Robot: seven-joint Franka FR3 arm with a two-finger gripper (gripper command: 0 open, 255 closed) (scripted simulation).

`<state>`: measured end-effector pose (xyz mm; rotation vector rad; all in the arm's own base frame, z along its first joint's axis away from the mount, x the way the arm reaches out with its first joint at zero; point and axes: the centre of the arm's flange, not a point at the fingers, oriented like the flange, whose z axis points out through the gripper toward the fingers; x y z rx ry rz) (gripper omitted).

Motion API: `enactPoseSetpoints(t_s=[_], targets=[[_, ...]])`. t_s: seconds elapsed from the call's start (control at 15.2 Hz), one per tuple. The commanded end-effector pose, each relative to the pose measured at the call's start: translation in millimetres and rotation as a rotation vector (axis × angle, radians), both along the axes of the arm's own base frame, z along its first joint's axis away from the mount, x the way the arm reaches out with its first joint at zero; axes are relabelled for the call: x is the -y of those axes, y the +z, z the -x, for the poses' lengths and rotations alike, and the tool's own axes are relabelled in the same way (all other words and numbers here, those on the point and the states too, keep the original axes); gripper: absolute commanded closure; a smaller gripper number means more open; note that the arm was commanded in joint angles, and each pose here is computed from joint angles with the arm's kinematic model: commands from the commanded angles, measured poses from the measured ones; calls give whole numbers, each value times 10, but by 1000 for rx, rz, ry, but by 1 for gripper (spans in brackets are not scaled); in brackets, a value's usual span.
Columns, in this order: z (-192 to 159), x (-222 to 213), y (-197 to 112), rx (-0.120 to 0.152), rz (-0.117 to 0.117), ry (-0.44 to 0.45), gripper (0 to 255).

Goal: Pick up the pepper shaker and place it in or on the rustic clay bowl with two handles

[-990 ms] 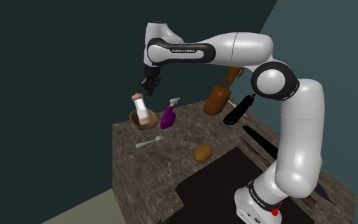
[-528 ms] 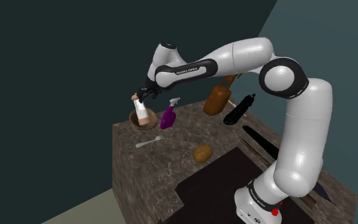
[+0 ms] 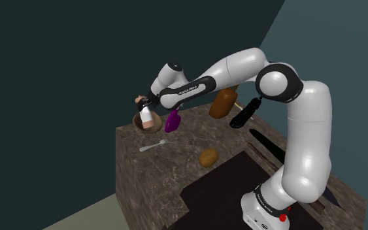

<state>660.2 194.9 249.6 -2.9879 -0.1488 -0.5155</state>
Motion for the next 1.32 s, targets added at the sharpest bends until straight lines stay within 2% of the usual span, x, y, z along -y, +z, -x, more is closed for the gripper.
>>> enactPoseSetpoints(t_s=[0.0,0.07,0.59,0.66,1.25], targets=[[-41,-10,-100,1,-1,0,0],[-68,-20,-178,1,-1,0,0],[-68,-20,-178,1,-1,0,0],[-68,-20,-178,1,-1,0,255],[-68,-20,-178,1,-1,0,255]])
